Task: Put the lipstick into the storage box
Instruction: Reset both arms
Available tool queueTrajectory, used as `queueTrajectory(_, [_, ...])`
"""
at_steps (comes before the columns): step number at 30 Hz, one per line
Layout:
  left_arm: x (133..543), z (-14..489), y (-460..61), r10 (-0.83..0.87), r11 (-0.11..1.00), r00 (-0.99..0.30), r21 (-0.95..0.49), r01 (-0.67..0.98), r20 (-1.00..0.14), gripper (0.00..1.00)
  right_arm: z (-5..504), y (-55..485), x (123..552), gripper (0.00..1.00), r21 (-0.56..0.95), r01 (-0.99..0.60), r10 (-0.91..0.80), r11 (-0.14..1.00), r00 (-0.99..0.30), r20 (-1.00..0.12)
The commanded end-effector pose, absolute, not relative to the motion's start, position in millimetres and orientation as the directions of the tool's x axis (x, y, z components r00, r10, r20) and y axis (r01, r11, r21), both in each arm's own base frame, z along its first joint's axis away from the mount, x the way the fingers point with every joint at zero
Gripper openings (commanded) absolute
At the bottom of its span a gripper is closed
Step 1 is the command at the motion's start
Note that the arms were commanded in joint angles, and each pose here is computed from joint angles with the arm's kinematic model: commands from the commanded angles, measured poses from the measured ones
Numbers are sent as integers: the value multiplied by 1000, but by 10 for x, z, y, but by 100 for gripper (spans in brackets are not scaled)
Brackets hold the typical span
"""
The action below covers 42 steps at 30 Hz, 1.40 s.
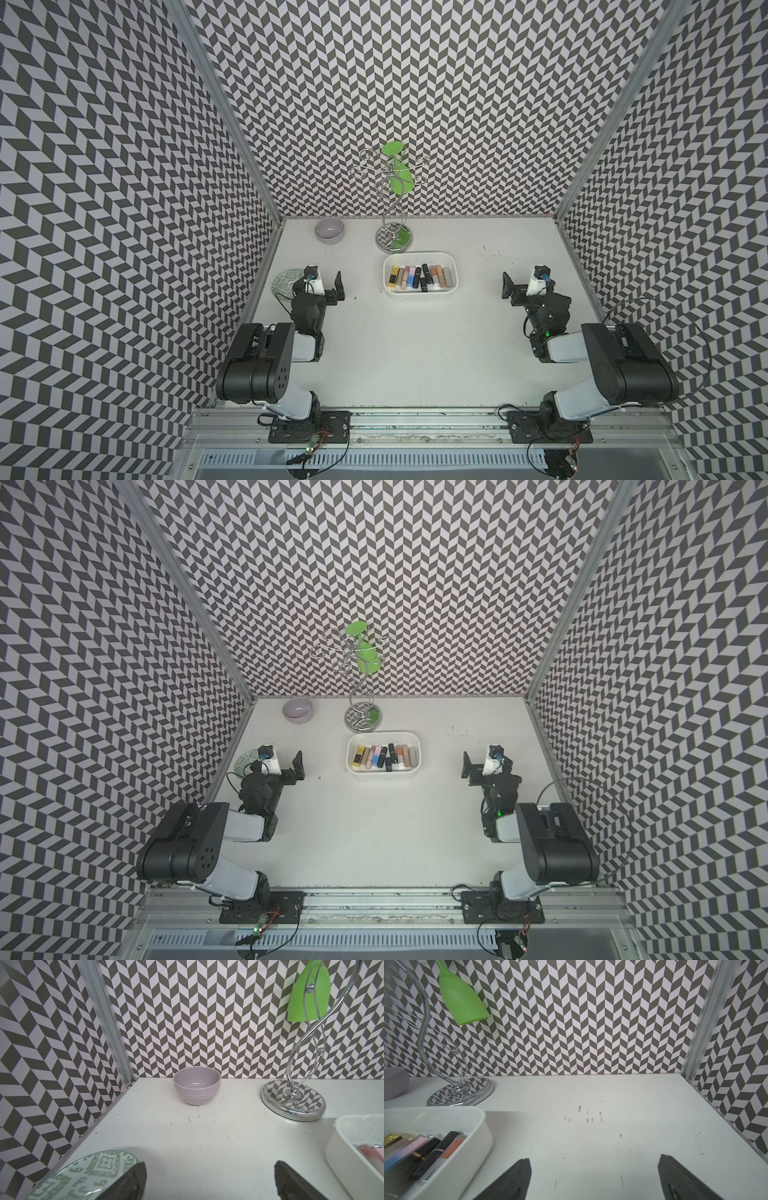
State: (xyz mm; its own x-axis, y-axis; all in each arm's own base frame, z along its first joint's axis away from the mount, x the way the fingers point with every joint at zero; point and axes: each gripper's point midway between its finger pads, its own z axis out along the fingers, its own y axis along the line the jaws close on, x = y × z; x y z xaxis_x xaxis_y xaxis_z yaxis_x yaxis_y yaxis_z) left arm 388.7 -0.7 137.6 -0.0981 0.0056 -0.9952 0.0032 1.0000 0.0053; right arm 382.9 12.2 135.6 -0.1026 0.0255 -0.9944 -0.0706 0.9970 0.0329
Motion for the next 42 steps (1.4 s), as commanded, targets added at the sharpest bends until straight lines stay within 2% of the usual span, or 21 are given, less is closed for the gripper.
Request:
queueTrajectory(1, [3941, 1422, -21, -1, 1000, -88, -2, 18, -996, 99, 1488, 159, 3884, 100, 21, -88, 16, 996, -58, -998])
queueTrajectory(42, [3916, 1435, -29, 5, 1000, -82, 3, 17, -997, 99, 1495, 158, 3881, 100, 19, -87, 14, 996, -55, -998])
